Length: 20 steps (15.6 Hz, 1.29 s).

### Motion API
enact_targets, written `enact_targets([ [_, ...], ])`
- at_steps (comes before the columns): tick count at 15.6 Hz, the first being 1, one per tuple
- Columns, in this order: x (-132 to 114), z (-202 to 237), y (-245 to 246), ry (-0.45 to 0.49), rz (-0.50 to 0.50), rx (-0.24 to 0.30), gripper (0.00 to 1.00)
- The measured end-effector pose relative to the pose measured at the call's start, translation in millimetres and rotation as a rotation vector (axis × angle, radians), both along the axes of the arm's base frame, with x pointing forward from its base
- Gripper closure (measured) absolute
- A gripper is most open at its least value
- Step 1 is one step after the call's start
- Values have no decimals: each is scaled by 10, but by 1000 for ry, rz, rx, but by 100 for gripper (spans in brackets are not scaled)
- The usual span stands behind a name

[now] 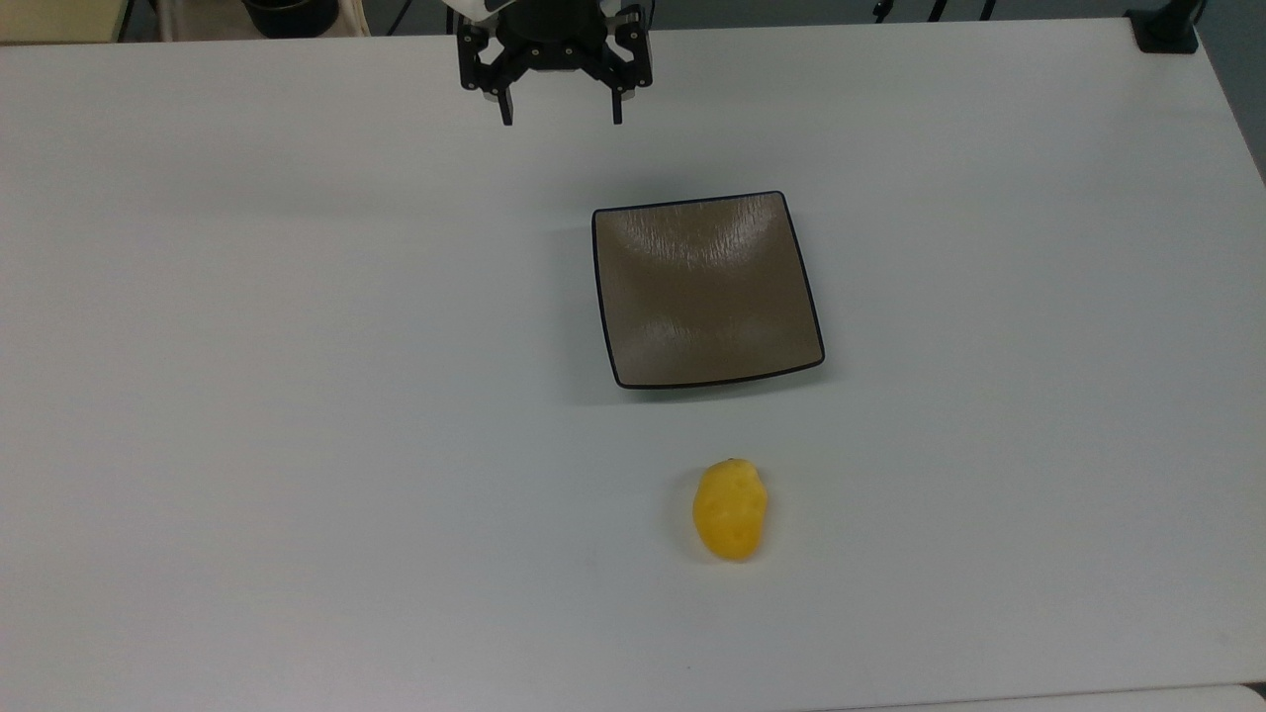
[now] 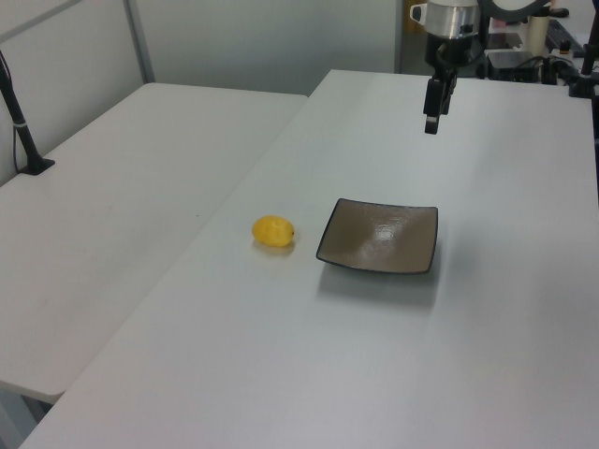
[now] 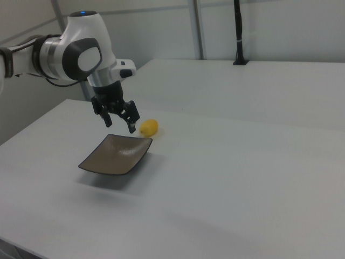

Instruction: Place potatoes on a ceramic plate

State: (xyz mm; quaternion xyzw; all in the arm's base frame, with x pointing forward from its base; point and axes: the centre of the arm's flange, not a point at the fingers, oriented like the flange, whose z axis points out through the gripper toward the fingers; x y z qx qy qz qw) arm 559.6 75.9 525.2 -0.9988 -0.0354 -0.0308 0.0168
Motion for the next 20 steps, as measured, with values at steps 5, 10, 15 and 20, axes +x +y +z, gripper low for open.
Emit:
enact_targets([
  [5, 129, 6, 18, -66, -18, 49, 0],
  [10, 574, -283, 112, -148, -20, 76, 0],
  [15, 1166, -565, 329, -231, -5, 110, 0],
  [20, 1568, -704, 657, -311, -116, 135, 0],
])
